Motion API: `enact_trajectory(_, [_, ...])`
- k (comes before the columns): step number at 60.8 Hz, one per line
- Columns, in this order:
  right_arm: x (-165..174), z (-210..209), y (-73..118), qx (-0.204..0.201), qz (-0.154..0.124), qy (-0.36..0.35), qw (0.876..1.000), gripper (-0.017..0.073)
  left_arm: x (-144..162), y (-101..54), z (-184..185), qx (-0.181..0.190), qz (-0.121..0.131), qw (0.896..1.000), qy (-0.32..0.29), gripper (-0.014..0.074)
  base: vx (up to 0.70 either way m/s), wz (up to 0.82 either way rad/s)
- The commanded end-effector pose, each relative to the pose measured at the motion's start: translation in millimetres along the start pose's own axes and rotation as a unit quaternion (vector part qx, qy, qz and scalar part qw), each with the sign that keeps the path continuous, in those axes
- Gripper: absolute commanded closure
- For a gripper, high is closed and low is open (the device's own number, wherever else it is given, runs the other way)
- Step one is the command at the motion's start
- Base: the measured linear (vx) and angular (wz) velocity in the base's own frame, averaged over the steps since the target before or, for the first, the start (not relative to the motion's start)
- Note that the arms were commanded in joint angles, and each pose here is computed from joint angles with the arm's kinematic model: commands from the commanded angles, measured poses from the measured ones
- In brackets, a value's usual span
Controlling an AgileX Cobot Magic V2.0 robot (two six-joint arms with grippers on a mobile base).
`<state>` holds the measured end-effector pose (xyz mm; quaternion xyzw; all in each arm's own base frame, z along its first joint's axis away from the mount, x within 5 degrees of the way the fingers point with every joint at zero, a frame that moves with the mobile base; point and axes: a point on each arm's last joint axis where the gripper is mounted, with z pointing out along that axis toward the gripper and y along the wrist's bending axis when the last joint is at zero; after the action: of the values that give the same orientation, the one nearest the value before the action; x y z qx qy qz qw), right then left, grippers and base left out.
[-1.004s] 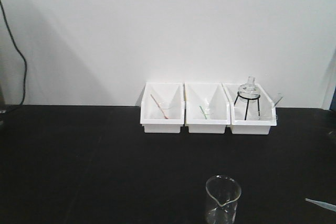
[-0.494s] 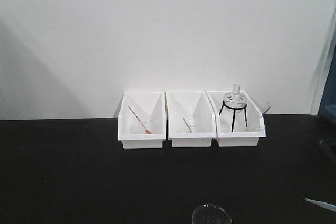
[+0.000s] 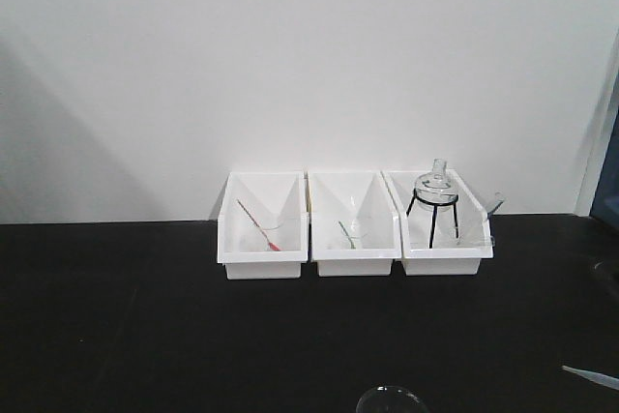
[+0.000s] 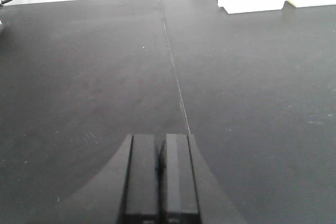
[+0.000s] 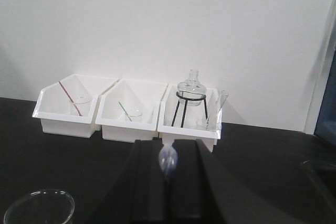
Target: Grab transparent chemical and place on left bench
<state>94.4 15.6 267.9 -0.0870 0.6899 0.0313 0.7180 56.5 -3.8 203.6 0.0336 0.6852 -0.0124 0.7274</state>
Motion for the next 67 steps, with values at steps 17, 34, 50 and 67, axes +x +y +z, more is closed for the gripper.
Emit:
enact_trajectory(17, [-22,0,7.2,-0.046,0.024,-0.081,0.995,0.0564,-3,0.1,-1,-0.001,-0.004,0.999,-0.041,0.0597,0.0,0.0])
enact_trajectory(34, [-27,46,4.2,-0.06,0.133,0.018,0.989,0.0564,-3,0.1,-1,-0.001,-0.004,0.999,-0.041,0.0597,0.0,0.0])
enact_trajectory(50, [-19,94,27.8,-0.219,0.142,0.13,0.956,0.0562,-3,0.1,-1,-0.001,-0.004,0.999,-0.041,0.0597,0.0,0.0])
enact_trajectory(67, [4,101,31.3,-0.246,0.098,0.218,0.939,0.0562,-3,0.1,-1,-0.001,-0.004,0.999,-0.041,0.0597,0.0,0.0])
